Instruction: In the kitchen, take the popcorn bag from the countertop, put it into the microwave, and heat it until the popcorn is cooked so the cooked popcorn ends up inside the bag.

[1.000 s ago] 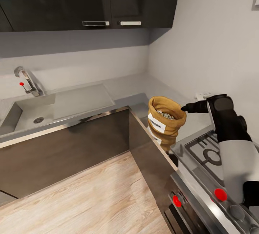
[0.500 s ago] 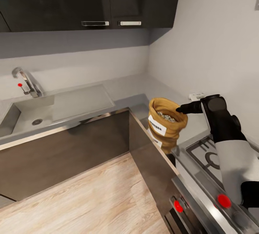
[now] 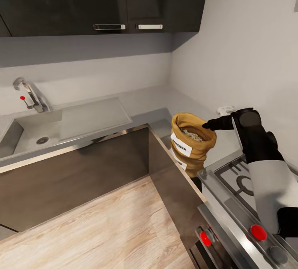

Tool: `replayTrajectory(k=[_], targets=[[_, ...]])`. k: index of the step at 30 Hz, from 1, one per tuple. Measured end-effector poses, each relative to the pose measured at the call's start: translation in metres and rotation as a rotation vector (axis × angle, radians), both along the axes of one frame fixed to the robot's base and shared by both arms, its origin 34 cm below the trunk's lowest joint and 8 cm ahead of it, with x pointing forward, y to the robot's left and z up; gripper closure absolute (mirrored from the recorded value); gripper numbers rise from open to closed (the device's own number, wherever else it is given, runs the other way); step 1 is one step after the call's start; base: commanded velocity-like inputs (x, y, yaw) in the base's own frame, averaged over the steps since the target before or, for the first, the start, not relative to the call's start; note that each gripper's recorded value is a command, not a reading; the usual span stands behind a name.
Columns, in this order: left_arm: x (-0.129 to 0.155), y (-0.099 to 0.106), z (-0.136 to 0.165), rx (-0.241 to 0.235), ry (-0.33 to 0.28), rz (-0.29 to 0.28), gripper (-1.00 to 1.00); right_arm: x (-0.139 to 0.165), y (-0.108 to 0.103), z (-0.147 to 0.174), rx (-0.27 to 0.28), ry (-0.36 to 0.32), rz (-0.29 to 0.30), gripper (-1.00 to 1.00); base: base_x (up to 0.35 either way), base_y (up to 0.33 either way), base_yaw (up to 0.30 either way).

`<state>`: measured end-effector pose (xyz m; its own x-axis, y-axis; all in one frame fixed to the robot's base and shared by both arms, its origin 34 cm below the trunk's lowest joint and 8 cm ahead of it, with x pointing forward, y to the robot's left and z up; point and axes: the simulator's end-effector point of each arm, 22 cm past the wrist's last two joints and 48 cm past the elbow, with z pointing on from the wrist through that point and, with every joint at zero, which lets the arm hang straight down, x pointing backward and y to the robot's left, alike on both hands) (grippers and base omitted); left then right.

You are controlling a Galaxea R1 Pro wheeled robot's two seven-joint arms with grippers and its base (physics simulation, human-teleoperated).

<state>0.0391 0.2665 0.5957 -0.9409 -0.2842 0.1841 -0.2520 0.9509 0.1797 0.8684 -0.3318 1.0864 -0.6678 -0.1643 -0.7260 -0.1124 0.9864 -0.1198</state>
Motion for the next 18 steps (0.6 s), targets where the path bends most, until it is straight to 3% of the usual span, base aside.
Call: replayTrajectory(k=[9, 13, 18], targets=[[0.001, 0.0, 0.0, 0.0, -0.001, 0.0, -1.0, 0.004, -0.007, 0.022, 0.026, -0.063, -0.014, -1.0, 0.0, 0.0, 0.0], [0.001, 0.0, 0.0, 0.0, -0.001, 0.0, -1.0, 0.006, 0.002, 0.031, 0.034, -0.092, 0.0, -1.0, 0.0, 0.0, 0.0], [0.001, 0.0, 0.0, 0.0, -0.001, 0.0, -1.0, 0.004, -0.005, 0.02, 0.036, -0.093, -0.011, -1.0, 0.0, 0.0, 0.0]])
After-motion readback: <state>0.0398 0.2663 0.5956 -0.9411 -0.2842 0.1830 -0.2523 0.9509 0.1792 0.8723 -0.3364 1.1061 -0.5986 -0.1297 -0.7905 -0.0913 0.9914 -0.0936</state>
